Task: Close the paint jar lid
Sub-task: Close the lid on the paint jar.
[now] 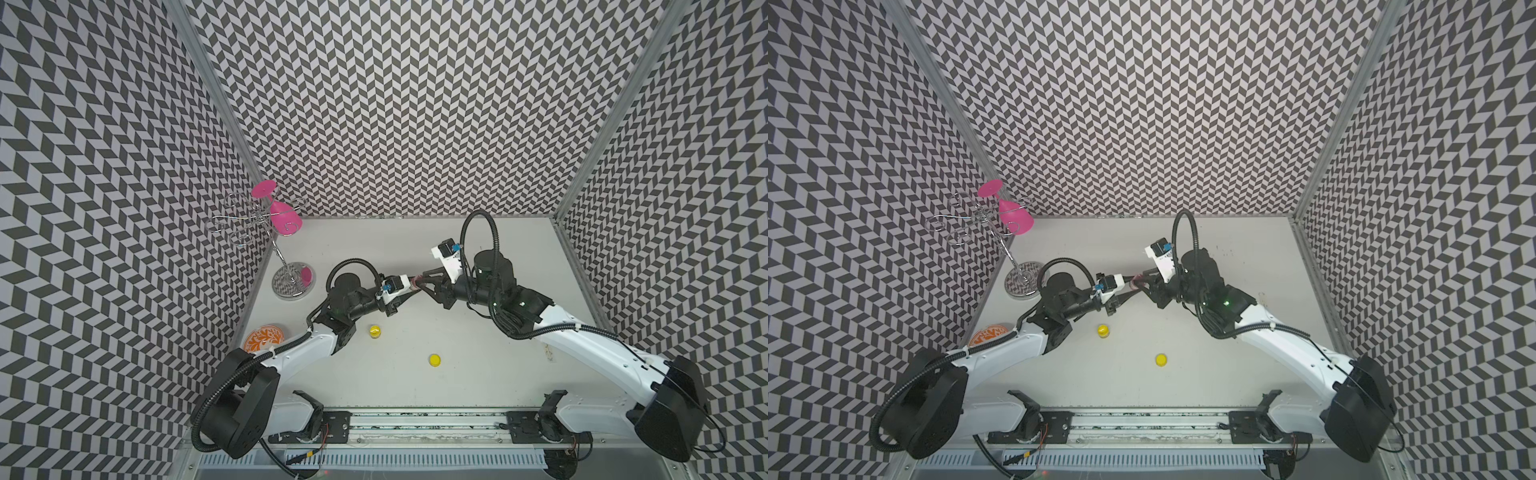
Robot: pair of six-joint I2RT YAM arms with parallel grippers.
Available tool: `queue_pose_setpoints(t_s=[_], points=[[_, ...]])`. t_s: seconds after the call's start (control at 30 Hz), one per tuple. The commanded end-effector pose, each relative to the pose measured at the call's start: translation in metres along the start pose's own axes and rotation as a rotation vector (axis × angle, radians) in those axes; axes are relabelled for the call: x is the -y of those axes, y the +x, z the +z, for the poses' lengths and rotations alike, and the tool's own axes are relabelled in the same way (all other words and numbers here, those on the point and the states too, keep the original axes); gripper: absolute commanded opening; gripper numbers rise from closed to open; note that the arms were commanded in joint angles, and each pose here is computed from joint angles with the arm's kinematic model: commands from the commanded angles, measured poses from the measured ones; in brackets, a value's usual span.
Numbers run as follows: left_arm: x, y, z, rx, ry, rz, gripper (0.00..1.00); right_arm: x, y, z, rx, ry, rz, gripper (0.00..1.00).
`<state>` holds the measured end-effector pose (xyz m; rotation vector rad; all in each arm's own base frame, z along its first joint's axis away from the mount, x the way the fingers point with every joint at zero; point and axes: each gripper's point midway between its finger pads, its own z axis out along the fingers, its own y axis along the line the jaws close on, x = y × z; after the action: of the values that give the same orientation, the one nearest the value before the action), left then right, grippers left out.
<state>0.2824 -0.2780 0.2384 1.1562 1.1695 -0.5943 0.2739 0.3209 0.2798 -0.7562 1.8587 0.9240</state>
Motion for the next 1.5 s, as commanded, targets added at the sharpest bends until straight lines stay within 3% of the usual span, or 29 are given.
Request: queue_pose_setpoints(t_s=[0.0,0.63,0.97,1.47], points=[[-0.006,-0.026,0.0,0.066,0.003,0.042,0.32,0.002,-0.008,0.004,0.038,0.018,-0.015,0.28],[-0.008,-0.028,-0.004,0.085,0.005,0.042,0.32,0.001,0.006,0.012,0.007,-0.012,0.006,0.28],[0.005,-0.038,-0.009,0.133,0.076,0.071,0.31,-0.006,0.011,0.019,-0.015,-0.068,0.004,0.28],[-0.008,-0.062,-0.028,0.23,0.052,0.054,0.31,-0.007,0.025,0.025,-0.035,-0.097,0.022,0.28]])
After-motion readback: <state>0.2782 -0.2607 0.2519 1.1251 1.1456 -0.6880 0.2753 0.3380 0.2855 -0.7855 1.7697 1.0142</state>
